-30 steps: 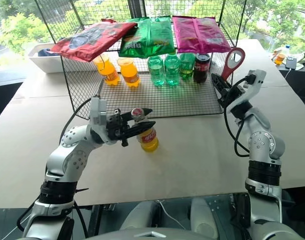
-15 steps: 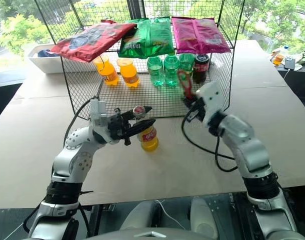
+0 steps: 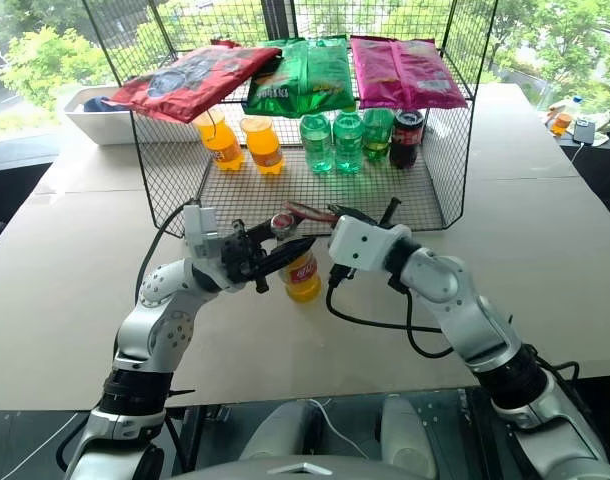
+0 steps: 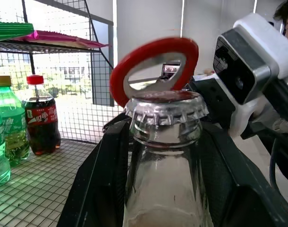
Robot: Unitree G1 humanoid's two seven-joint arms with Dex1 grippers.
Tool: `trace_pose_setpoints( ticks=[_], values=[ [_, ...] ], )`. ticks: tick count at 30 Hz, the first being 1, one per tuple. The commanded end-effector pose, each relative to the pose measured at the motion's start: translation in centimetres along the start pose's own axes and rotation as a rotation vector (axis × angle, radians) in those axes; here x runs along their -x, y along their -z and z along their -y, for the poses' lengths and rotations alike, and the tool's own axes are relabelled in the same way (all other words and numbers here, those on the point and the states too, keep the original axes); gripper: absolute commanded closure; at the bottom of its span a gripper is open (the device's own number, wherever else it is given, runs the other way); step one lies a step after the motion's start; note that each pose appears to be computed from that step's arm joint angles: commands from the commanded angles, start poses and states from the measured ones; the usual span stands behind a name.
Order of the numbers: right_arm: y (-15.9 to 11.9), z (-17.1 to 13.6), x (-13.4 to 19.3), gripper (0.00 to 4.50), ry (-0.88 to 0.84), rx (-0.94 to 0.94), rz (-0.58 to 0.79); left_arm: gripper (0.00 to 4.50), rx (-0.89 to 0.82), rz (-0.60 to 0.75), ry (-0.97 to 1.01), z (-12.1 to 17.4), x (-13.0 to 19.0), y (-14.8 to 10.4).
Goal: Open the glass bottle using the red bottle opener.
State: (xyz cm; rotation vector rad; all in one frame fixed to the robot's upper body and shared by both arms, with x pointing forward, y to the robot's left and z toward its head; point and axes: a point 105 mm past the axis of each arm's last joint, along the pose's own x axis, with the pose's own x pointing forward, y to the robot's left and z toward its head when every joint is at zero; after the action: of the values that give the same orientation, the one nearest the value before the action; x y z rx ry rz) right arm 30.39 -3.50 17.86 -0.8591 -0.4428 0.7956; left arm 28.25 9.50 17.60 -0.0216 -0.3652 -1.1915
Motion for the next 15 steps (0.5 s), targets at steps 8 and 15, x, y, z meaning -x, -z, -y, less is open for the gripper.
trace_pose_setpoints(
  ticks=[8, 15],
  values=[
    [-0.3, 0.8, -0.6, 4.5, 0.161, 0.311, 0.073, 2.79, 0.032, -0.046, -0.039, -0.7, 0.1, 1.2],
    [-0.7, -1.0, -1.0, 4.5, 0.141, 0.253, 0.12, 2.79, 0.038, -0.061, -0.039, -0.8, 0.5, 1.2]
  ],
)
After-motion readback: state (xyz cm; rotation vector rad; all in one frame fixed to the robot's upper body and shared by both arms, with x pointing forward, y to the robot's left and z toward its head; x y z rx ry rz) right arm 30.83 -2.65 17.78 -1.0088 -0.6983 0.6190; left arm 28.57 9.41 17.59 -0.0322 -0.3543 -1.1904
